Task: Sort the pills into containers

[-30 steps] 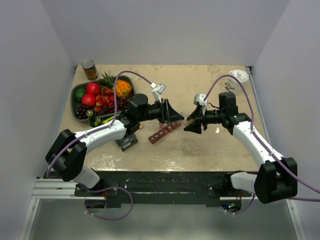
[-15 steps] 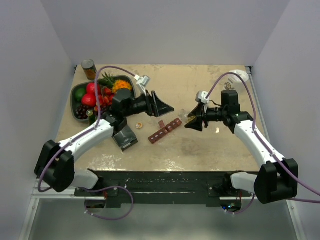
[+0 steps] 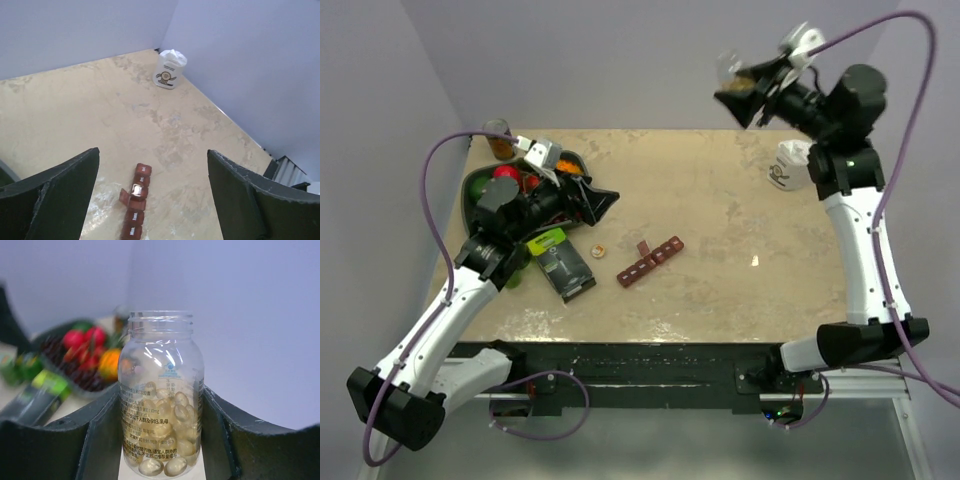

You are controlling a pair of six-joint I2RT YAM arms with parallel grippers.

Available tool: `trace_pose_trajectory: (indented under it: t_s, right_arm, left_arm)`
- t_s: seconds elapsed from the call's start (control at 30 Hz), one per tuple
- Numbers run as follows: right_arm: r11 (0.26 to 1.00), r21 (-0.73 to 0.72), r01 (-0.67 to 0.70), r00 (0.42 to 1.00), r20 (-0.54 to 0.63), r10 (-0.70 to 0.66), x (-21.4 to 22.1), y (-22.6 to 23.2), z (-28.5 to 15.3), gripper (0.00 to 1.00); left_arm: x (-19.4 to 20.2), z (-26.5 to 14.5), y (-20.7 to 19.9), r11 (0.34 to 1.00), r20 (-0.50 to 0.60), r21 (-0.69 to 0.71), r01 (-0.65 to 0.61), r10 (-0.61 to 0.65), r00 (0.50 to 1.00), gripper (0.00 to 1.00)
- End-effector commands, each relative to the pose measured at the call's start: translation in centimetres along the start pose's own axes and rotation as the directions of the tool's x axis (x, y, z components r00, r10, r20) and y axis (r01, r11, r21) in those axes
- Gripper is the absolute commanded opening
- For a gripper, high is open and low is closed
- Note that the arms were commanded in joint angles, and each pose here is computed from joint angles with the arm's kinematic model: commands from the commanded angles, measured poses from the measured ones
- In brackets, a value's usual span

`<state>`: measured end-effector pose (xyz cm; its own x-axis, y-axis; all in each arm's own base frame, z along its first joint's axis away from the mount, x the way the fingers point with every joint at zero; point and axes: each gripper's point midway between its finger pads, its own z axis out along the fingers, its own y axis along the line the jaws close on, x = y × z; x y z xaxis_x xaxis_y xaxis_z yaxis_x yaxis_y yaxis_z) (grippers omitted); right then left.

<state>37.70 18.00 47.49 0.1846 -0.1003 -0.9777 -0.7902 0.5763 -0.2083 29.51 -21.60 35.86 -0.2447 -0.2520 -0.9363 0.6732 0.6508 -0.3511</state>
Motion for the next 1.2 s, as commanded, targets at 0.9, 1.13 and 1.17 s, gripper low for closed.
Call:
trace_pose_trajectory:
  t_s: [0.9,1.13,1.17]
  right_arm:
    - [0.928,-0.370,-0.044,0.998,-0.055,0.025,9.8,12.7,-6.1,0.04]
    - [0.870,-0.489,-0.058,0.923,-0.358,-0.139,22.4,14.9,-5.6,0.04]
    - [0.861,-0.501,-0.090,0.906,-0.400,-0.138,23.4,15.3,-5.8,0.04]
  left_arm:
    - [8.3,-3.3,6.6,0.937,-0.216,-0.161,-0.311,0.274,0.937,1.00]
    - [10.3,-3.9,8.4,0.916,-0.252,-0.218,-0.337,0.281,0.926,1.00]
    - [10.3,-4.0,8.5,0.913,-0.247,-0.222,-0.342,0.286,0.926,1.00]
